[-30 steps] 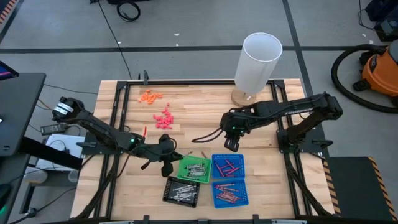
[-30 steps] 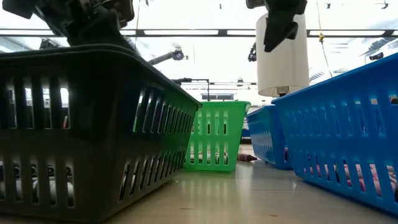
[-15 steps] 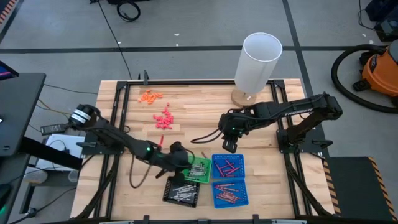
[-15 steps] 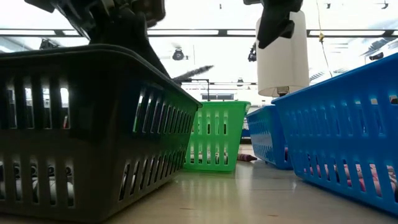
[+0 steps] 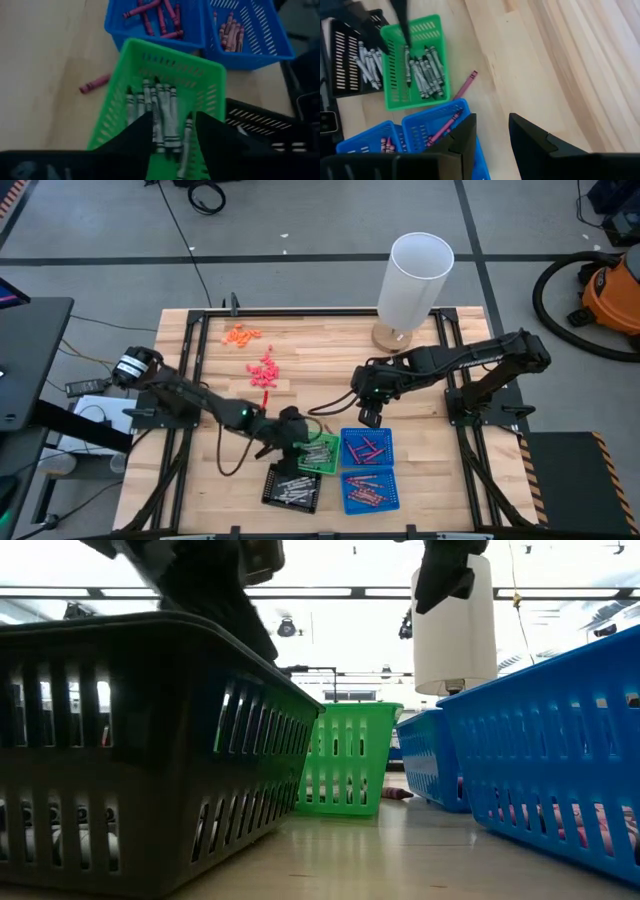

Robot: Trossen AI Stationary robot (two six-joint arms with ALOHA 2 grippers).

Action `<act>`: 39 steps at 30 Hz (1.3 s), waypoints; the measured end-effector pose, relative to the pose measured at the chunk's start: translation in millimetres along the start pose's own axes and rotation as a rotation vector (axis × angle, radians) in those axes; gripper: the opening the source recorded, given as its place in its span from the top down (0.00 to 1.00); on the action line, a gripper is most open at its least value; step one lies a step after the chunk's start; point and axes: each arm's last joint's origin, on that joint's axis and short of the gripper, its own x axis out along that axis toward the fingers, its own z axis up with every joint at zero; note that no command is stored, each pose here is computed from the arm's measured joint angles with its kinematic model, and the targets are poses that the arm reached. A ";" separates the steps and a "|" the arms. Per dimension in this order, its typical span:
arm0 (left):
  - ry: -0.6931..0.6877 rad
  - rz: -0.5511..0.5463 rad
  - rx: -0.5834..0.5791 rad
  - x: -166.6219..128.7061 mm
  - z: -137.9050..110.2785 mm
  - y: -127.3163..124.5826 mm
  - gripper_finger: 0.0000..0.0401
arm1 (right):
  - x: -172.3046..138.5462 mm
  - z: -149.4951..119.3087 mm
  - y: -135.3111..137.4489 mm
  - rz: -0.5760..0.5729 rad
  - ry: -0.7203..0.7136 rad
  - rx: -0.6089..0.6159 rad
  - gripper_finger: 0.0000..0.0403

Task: Sort crayons
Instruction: Put the violet crayon into the top blue bin

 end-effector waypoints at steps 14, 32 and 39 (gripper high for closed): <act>0.063 -0.067 0.156 1.8 42.2 79.9 0.64 | -0.1 0.5 1.7 0.008 -0.011 0.004 0.69; 0.096 -0.172 0.258 49.9 29.2 120.6 0.64 | -54.2 -22.6 -9.4 -0.024 -0.062 0.056 0.69; 0.124 -0.203 0.373 76.6 40.0 123.1 0.64 | -55.4 -23.0 -7.4 0.005 -0.061 0.107 0.69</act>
